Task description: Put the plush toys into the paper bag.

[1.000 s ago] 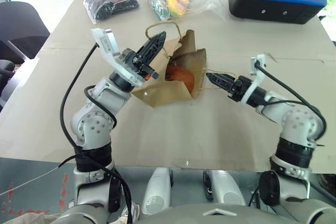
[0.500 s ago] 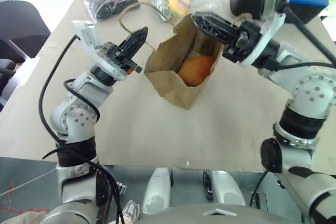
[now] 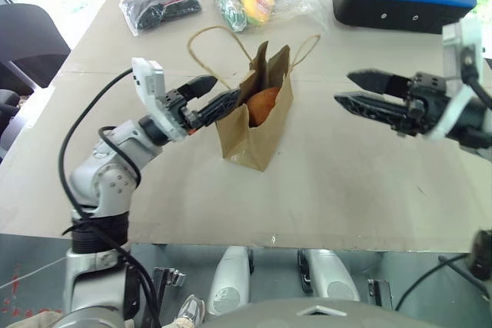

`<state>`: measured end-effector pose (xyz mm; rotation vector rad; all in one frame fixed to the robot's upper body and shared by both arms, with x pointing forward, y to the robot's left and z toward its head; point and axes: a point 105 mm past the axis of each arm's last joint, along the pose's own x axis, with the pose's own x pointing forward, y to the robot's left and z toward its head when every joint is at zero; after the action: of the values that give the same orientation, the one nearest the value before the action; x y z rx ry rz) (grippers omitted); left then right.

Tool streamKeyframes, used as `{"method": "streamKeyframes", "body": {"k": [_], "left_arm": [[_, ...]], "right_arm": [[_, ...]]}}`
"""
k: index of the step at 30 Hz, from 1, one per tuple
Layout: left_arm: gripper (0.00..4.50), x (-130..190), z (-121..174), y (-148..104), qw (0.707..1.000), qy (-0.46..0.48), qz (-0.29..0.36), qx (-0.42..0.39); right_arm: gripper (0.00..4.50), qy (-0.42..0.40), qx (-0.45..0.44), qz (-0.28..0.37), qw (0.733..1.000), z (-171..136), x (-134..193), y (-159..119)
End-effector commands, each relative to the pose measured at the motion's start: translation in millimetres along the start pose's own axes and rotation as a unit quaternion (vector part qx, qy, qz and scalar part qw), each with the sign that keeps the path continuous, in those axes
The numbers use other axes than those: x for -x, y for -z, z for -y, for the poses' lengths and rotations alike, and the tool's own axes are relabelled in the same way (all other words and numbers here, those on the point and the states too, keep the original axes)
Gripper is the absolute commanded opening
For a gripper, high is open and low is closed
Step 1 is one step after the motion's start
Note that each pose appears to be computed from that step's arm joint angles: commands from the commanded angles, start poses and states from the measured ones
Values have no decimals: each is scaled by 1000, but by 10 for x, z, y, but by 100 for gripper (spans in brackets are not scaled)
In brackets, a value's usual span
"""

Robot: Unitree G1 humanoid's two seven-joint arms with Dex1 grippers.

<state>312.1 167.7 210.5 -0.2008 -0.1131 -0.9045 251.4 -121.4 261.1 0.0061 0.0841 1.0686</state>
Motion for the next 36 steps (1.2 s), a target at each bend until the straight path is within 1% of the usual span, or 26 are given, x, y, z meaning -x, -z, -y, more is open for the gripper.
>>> {"method": "streamKeyframes", "body": {"k": [1,3,5,7,8,11,13,15,17,20,22,25,28,30,36], "left_arm": [[450,226,88,-116,999,31,-10,-5],[450,347,74,-66,999,22,-29,-7],[450,423,95,-6,999,11,-45,-10],[450,468,161,52,998,8,-55,-16],[450,474,198,79,998,4,-57,-17],[450,483,296,115,998,-8,-53,-20],[450,519,226,-1,999,-43,-20,-24],[450,583,105,-188,997,-78,23,-15],[450,628,72,-365,995,-84,54,0],[450,658,116,-495,994,-70,75,26],[450,694,155,-501,995,-60,69,37],[450,783,220,-404,997,-61,37,42],[450,852,280,-167,997,-70,-20,27],[450,755,361,-6,997,-64,-39,22],[450,472,473,219,997,-64,-42,-6]], "right_arm": [[259,-14,26,-20,999,-126,-45,132],[207,-12,34,-42,998,-125,-177,323],[122,-13,52,-55,997,-107,-353,514],[34,-20,62,-54,996,-90,-551,668],[10,-24,70,-52,996,-79,-662,737],[10,-46,85,-48,994,-96,-926,900],[10,-67,82,-36,994,-163,-1022,907],[10,-84,82,-28,993,-214,-1066,897],[10,-96,85,-26,991,-231,-1080,887],[10,-108,93,-32,989,-223,-1087,895],[10,-111,95,-34,989,-203,-1091,895],[10,-118,101,-29,987,-188,-1106,847],[10,-126,104,-19,986,-202,-1125,789],[10,-135,105,-18,985,-228,-1171,791],[10,-146,107,-18,983,-256,-1365,848]]}}
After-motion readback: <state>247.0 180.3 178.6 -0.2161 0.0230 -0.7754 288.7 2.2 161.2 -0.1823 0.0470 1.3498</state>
